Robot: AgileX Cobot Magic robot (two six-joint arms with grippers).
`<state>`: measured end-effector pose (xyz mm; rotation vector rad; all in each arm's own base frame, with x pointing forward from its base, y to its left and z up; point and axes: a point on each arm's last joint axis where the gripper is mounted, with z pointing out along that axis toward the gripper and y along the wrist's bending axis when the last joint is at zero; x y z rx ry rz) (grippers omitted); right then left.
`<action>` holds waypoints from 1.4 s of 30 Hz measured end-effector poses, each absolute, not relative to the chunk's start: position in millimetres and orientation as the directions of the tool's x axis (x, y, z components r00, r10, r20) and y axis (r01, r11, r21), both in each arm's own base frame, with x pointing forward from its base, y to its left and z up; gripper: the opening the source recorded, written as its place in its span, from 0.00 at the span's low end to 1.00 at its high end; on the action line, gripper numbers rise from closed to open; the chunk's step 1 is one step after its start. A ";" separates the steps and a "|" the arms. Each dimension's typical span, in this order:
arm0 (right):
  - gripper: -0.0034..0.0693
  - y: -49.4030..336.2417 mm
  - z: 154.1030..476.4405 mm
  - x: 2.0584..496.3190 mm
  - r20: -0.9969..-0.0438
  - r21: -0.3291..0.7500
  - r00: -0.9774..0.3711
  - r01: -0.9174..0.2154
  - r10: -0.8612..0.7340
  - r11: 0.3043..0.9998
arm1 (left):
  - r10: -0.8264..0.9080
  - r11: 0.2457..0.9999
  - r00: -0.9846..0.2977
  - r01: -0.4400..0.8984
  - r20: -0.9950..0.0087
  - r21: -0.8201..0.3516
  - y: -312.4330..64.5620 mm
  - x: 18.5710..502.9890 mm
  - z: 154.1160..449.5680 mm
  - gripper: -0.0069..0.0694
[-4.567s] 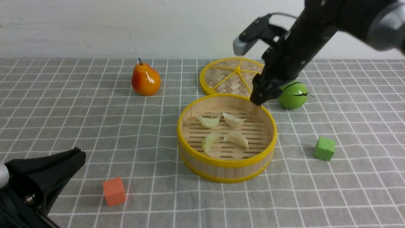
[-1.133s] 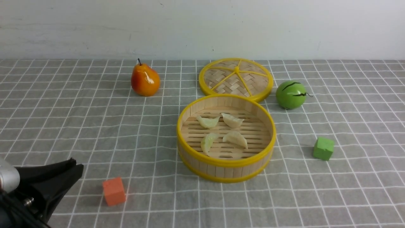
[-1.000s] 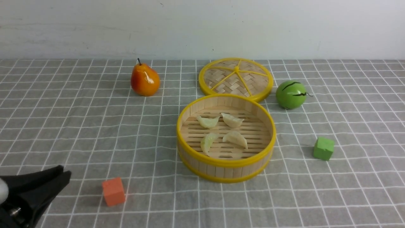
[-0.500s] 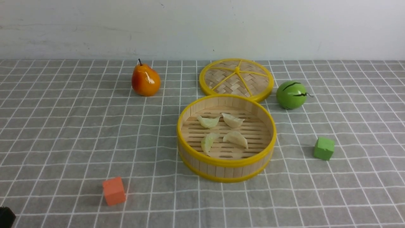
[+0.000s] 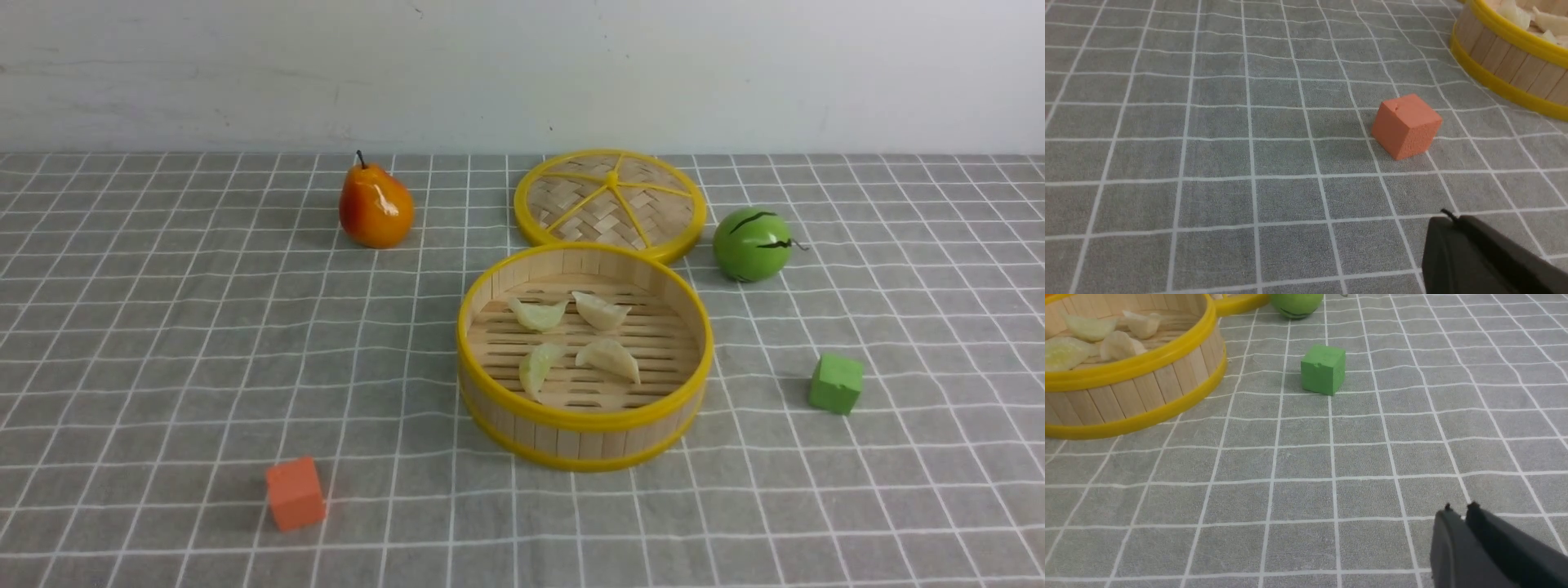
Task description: Put the dumplings into the steamer on the table with the grey tablecloth.
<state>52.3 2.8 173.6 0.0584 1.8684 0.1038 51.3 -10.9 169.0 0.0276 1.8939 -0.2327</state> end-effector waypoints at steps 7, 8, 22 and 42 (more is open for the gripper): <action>0.13 2.8 173.6 52.3 -0.951 0.102 -0.296 -0.013 0.093 0.995 | -0.076 0.981 -0.332 0.145 -0.940 -0.130 -11.4 51.2 168.8 0.07; 0.13 2.8 173.6 52.3 -0.951 0.102 -0.296 -0.013 0.093 0.995 | -0.076 0.981 -0.332 0.145 -0.940 -0.130 -11.4 51.1 168.7 0.07; 0.16 2.8 173.6 52.3 -0.951 0.102 -0.296 -0.013 0.093 0.995 | -0.074 0.981 -0.335 0.145 -0.939 -0.129 -11.4 51.0 168.4 0.07; 0.20 2.8 173.6 52.3 -0.951 0.102 -0.296 -0.013 0.093 0.995 | -0.074 0.981 -0.335 0.145 -0.939 -0.129 -11.4 51.0 168.4 0.07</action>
